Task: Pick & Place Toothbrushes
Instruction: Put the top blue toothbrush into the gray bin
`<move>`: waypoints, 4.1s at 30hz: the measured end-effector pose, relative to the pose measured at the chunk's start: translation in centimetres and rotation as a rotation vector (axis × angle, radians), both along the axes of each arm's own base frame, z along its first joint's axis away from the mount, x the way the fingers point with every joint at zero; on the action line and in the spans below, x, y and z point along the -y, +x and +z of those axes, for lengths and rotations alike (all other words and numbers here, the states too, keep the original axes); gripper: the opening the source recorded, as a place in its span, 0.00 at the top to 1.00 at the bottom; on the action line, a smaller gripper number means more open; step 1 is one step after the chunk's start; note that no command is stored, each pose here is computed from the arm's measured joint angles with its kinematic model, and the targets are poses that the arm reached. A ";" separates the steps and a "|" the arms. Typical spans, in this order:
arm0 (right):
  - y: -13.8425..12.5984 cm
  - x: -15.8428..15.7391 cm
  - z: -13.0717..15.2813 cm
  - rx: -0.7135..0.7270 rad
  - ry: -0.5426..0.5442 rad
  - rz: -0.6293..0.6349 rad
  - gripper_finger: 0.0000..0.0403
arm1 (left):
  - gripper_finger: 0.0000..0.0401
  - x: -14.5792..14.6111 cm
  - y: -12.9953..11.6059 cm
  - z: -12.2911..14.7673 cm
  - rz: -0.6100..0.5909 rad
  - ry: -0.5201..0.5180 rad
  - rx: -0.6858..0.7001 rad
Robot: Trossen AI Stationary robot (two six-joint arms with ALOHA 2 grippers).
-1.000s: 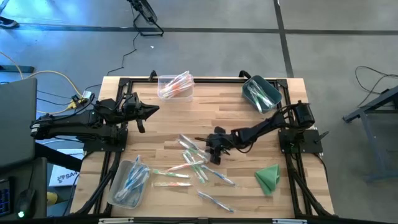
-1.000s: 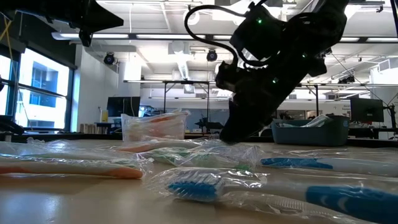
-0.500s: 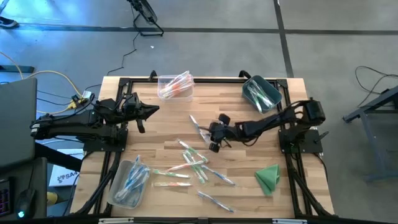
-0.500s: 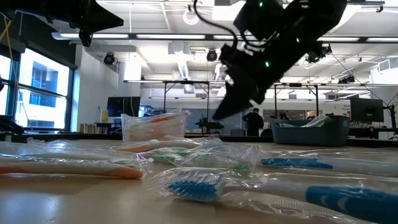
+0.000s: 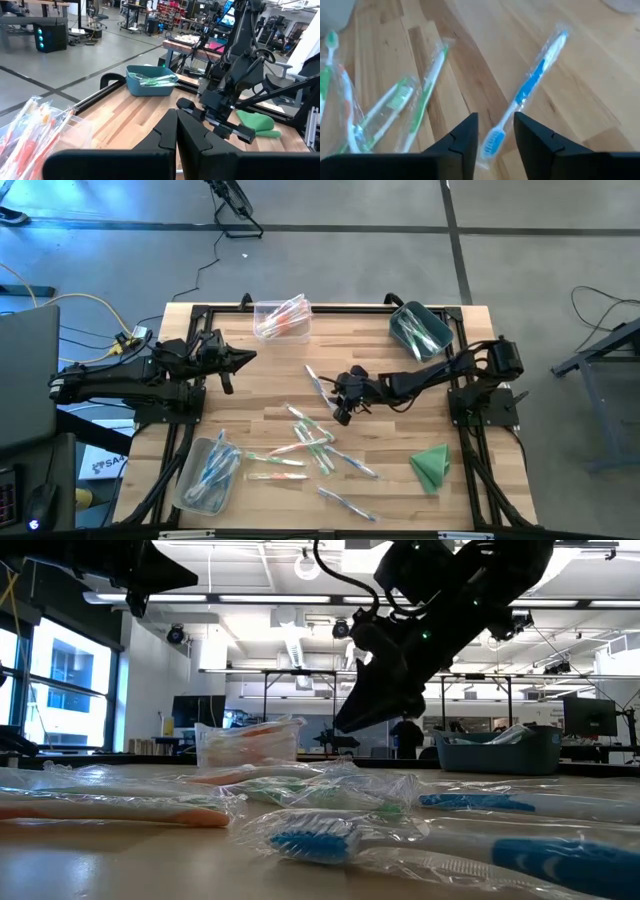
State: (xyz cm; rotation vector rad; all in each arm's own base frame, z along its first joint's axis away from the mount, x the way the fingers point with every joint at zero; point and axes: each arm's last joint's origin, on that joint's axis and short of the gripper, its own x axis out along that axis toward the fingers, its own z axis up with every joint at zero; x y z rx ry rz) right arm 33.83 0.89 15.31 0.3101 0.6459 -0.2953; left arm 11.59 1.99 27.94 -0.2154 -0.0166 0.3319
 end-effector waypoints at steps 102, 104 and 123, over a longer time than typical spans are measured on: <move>-3.8 9.6 13.1 0.621 -0.229 0.188 0.97 | 0.73 -1.6 9.7 0.1 0.164 -0.003 0.393; -3.8 9.4 13.1 0.623 -0.223 0.213 0.97 | 0.73 -1.7 10.0 0.3 0.189 -0.001 0.386; -3.8 9.2 12.8 0.593 -0.275 0.267 0.97 | 0.73 -1.9 13.0 2.0 0.145 0.083 0.341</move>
